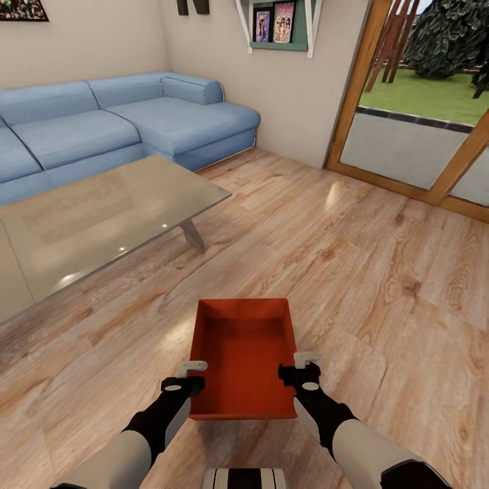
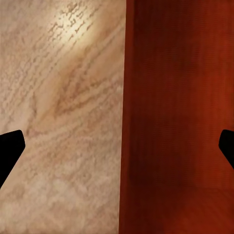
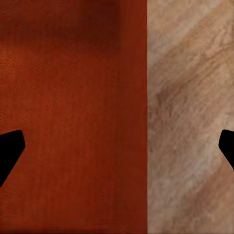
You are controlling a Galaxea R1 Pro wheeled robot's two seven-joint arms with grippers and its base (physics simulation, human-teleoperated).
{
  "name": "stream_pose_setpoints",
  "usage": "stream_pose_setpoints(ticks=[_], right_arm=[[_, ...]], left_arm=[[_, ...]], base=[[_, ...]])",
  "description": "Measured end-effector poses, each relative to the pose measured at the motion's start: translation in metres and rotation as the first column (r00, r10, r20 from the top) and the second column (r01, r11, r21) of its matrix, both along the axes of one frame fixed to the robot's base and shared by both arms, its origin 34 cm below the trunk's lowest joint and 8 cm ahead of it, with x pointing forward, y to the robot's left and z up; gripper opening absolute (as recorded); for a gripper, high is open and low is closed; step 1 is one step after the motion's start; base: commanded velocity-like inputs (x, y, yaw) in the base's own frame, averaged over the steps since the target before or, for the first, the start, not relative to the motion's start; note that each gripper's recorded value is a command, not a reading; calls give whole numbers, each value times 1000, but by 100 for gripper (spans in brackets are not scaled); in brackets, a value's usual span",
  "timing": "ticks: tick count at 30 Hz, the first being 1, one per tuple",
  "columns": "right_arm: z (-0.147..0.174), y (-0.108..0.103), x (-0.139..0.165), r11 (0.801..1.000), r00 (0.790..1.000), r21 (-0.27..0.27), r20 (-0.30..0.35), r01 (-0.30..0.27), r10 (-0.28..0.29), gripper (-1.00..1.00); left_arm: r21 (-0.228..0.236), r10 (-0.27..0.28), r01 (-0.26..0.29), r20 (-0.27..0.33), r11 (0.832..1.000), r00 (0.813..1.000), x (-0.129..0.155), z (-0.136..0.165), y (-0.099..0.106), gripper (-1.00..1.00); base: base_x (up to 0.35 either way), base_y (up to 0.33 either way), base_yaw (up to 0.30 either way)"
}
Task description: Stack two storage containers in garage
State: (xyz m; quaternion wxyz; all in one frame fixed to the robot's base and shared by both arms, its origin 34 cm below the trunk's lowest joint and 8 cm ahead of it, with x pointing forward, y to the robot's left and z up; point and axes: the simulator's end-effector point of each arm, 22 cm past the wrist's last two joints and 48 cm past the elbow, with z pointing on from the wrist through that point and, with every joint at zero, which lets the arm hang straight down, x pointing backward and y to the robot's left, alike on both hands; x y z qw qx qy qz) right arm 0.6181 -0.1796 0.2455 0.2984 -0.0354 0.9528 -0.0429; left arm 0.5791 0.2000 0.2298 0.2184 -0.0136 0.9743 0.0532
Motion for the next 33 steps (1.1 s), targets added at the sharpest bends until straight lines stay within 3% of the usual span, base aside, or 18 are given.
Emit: stream_pose_setpoints(ticks=[33], right_arm=[[-12, 1, -4, 1000, 1000, 3, -6, -3, 3, 100]], left_arm=[[0, 0, 0, 1, 1000, 1000, -2, -11, 0, 100]], base=[[0, 0, 0]])
